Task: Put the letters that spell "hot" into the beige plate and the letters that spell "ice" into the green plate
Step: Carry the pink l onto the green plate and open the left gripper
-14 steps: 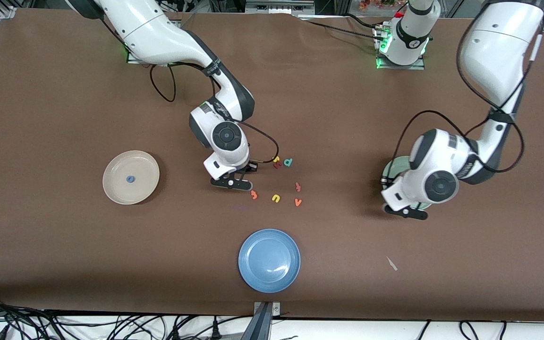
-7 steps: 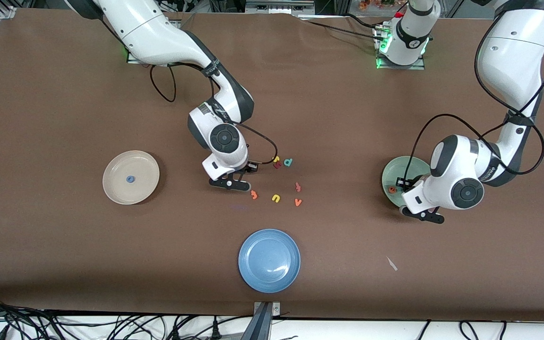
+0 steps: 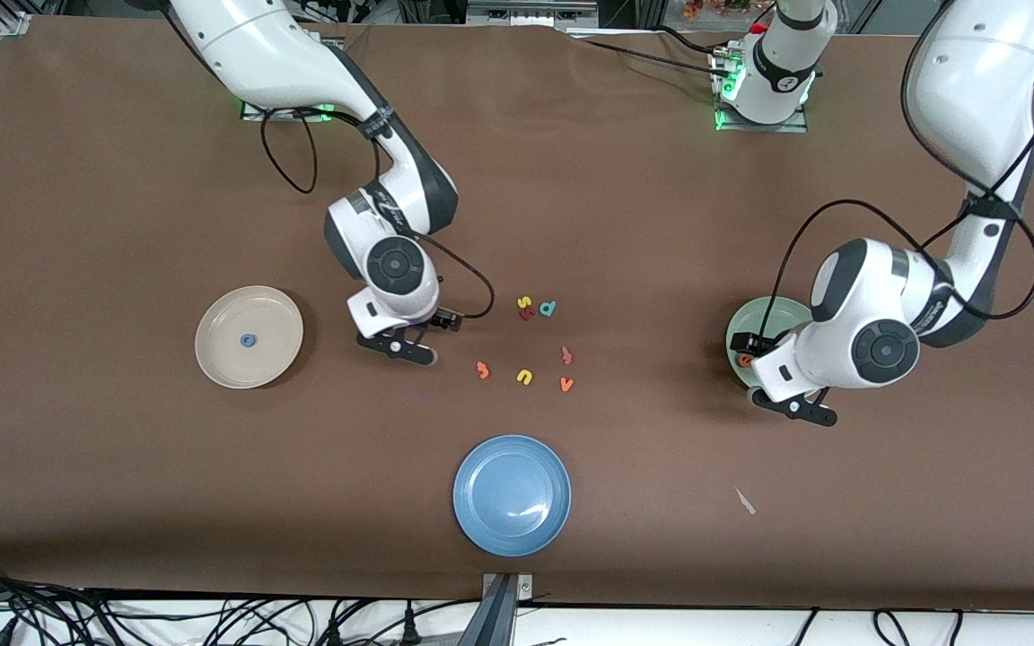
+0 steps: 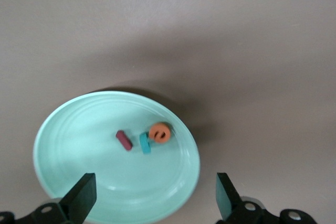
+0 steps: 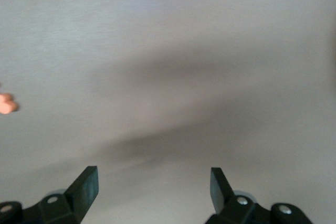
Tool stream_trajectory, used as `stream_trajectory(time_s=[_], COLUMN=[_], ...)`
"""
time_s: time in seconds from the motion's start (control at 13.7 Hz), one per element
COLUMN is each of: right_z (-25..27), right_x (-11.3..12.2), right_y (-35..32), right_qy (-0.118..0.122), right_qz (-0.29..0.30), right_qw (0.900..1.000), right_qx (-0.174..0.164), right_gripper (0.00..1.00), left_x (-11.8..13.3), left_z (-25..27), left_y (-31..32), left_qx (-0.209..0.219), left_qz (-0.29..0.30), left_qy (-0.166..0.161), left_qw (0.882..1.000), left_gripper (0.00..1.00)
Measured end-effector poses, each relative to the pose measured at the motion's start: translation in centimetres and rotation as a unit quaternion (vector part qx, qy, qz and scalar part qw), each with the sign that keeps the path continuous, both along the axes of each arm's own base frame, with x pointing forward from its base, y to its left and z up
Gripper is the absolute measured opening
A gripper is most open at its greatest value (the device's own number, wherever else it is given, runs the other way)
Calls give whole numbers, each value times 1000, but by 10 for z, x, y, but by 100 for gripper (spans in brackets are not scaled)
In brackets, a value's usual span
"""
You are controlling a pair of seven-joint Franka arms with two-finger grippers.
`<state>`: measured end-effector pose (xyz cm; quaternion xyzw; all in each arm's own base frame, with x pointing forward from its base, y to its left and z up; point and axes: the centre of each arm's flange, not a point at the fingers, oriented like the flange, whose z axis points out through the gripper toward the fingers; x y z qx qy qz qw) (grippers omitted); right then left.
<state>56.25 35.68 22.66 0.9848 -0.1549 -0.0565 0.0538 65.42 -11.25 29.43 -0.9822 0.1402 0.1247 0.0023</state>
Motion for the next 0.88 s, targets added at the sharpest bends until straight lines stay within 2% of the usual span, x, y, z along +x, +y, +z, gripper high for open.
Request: stream_trajectory(time_s=[0.22, 0.44, 0.66, 0.88], right_z=[16, 21, 8, -4], right_x=[-16, -38, -60, -79], right_y=[-22, -34, -47, -43], right_qy=[-6, -23, -32, -39], right_qz=[-58, -122, -180, -214], right_qw=[998, 991, 982, 974], right_qx=[21, 43, 56, 59], right_gripper=[97, 97, 97, 97], left_x=[-5, -9, -20, -36], left_z=[90, 171, 222, 263], left_y=[-10, -4, 5, 7], left_qx=[17, 30, 38, 23], left_qz=[-7, 1, 16, 30], left_qy=[-3, -10, -3, -18], left_qw=[1000, 1000, 999, 999], left_gripper=[100, 100, 100, 100])
